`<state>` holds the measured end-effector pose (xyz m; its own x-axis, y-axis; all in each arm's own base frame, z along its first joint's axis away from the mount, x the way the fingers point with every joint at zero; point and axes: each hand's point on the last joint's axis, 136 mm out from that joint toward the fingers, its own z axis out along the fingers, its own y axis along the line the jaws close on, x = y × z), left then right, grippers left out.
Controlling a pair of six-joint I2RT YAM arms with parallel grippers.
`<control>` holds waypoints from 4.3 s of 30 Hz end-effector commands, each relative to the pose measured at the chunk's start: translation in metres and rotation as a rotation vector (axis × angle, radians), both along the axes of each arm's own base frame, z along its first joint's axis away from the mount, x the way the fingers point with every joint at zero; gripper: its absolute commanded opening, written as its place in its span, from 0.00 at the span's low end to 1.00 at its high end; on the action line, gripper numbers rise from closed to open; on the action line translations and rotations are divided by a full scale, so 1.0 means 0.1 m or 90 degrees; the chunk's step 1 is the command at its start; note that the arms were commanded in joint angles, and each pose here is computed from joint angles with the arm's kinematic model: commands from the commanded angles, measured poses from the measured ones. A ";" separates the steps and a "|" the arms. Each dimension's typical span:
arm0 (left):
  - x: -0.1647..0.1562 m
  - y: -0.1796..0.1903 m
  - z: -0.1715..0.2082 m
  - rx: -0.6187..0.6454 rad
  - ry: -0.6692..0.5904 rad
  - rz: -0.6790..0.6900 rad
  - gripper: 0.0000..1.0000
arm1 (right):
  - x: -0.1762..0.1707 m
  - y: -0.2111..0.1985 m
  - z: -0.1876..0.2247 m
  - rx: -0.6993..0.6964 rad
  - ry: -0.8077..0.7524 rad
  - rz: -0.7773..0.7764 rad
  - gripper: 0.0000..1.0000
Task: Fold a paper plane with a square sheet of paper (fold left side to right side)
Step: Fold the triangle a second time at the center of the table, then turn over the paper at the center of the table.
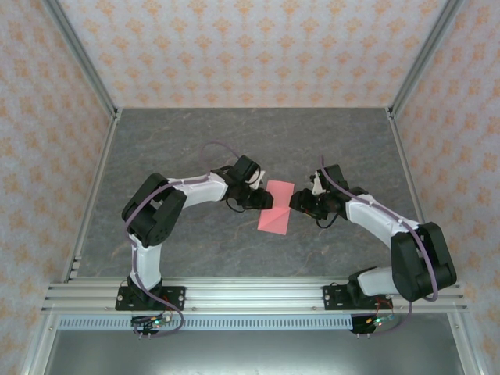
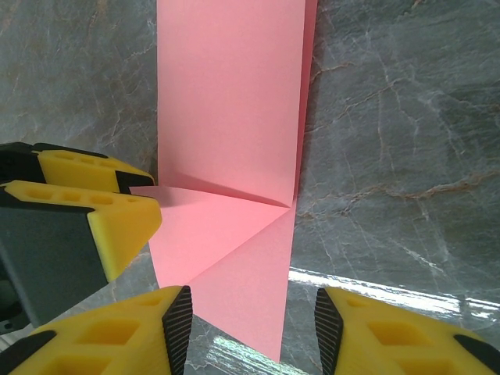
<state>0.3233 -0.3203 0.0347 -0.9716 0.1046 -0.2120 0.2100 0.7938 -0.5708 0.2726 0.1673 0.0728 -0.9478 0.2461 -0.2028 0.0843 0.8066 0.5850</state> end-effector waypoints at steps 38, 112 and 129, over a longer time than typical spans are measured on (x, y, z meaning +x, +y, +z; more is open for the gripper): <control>0.04 0.21 0.25 0.011 -0.049 0.020 0.10 | 0.33 0.63 0.03 0.126 0.005 0.020 0.51; -0.49 0.77 3.93 -0.635 -0.412 0.113 0.65 | -0.40 1.02 3.77 0.495 -0.484 0.319 0.03; -0.61 0.70 3.85 -0.573 -0.433 0.098 0.16 | -0.26 0.96 3.38 0.401 -0.441 0.265 0.27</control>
<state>0.2688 -0.2518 0.4134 -0.6645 -0.4750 -0.5770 0.5885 0.1433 -0.7957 0.2494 0.2689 0.4127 -0.7392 0.1772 -0.6498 -0.6293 0.1622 0.7601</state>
